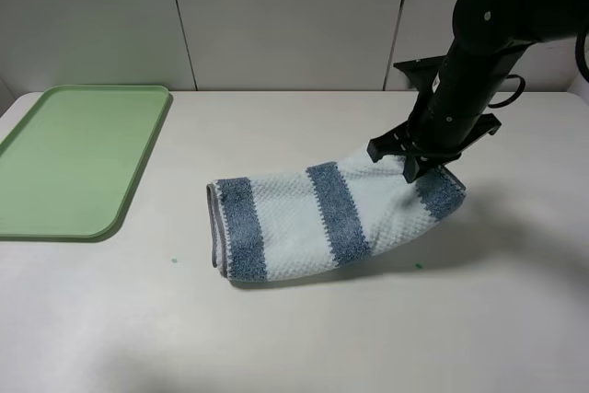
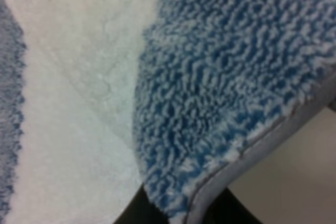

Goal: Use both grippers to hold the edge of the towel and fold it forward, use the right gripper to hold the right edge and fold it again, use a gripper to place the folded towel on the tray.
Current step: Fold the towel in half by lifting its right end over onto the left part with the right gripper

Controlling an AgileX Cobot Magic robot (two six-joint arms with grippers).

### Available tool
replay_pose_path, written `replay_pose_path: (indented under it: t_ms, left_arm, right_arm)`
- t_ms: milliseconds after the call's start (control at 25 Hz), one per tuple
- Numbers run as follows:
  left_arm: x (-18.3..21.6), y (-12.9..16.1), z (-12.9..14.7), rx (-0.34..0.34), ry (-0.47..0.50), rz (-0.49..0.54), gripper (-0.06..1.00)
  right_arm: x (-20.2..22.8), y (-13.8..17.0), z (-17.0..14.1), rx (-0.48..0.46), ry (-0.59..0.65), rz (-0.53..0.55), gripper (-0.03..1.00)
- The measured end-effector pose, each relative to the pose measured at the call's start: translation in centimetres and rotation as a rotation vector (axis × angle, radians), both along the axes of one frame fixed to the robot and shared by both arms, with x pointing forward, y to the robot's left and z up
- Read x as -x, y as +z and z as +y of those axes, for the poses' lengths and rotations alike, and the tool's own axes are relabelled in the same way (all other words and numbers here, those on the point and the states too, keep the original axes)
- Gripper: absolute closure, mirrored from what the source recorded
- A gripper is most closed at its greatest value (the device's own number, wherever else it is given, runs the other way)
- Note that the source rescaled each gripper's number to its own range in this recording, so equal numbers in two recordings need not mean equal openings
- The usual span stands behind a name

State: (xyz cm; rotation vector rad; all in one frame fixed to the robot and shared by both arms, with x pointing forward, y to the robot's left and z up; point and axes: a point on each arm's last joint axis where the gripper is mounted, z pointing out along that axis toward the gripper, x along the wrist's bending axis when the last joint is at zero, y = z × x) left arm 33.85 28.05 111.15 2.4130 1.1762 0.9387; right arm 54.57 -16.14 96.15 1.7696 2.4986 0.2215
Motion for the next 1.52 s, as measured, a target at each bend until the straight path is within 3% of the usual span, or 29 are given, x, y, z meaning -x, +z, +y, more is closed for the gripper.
replay_pose_path:
  t_ms: [440,760,1520]
  left_arm:
    - [0.0,0.0,0.0,0.0,0.0,0.0,-0.06]
    - [0.0,0.0,0.0,0.0,0.0,0.0,-0.06]
    - [0.0,0.0,0.0,0.0,0.0,0.0,-0.06]
  right_arm:
    - [-1.7,4.0,0.1,0.058,0.034,-0.045,0.91]
    - [-1.8,4.8,0.1,0.068,0.036,-0.049,0.91]
    - [1.1,6.0,5.0,0.007,0.113,-0.074,0.91]
